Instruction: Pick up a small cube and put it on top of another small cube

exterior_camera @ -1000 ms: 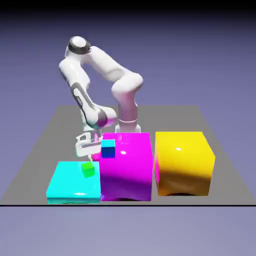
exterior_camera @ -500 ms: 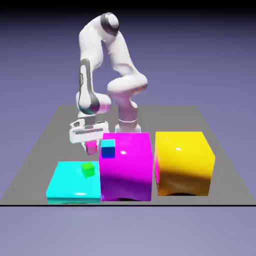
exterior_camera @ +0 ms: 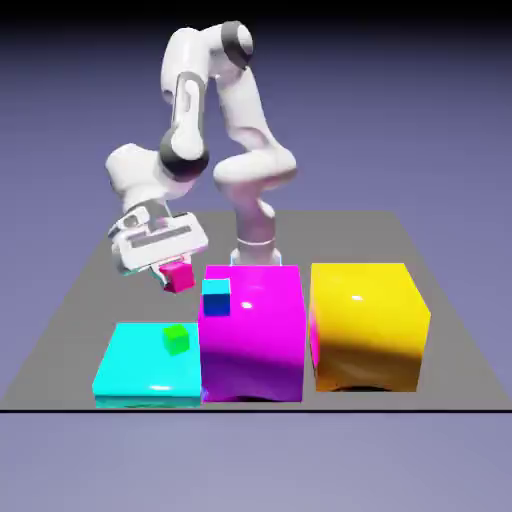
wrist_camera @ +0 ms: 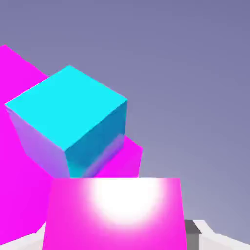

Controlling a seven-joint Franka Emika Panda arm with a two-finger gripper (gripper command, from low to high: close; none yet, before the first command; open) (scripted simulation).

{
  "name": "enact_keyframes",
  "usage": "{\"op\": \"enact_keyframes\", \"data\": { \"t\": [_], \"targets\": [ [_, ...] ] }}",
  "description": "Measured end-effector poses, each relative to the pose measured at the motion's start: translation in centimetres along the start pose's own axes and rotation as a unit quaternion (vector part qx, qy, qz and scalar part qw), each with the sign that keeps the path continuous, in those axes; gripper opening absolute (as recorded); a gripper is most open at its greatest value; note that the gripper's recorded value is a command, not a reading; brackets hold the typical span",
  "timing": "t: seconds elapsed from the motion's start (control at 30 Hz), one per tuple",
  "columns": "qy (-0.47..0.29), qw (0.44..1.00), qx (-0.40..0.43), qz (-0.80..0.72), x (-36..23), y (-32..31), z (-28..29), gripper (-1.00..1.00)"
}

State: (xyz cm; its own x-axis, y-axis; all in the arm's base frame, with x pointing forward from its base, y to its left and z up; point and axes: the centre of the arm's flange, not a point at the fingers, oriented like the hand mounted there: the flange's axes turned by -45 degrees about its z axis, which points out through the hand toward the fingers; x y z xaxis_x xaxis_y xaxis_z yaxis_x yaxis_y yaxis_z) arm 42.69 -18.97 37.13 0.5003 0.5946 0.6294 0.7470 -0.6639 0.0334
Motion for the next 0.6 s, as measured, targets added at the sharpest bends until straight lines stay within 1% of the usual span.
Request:
{"op": "enact_keyframes", "data": {
  "t": [0.1,0.23,0.27,0.33,0.43,0.47,0.53,0.6],
  "targets": [
    [-0.032,0.999,0.030,-0.027,3.7,0.2,-0.8,-1.00],
    [-0.093,0.993,0.057,-0.054,8.1,0.1,-2.2,-1.00],
    [-0.102,0.990,0.064,-0.066,9.2,-0.5,-2.1,-1.00],
    [-0.103,0.990,0.067,-0.072,9.6,-0.8,-1.9,-1.00],
    [-0.101,0.990,0.069,-0.072,7.8,-1.3,3.4,-1.00],
    [-0.103,0.990,0.067,-0.072,7.3,-1.4,4.5,1.00],
    [-0.103,0.990,0.067,-0.072,7.3,-1.4,4.5,1.00],
    [-0.100,0.990,0.070,-0.073,8.7,-1.0,1.2,1.00]
  ]
}}
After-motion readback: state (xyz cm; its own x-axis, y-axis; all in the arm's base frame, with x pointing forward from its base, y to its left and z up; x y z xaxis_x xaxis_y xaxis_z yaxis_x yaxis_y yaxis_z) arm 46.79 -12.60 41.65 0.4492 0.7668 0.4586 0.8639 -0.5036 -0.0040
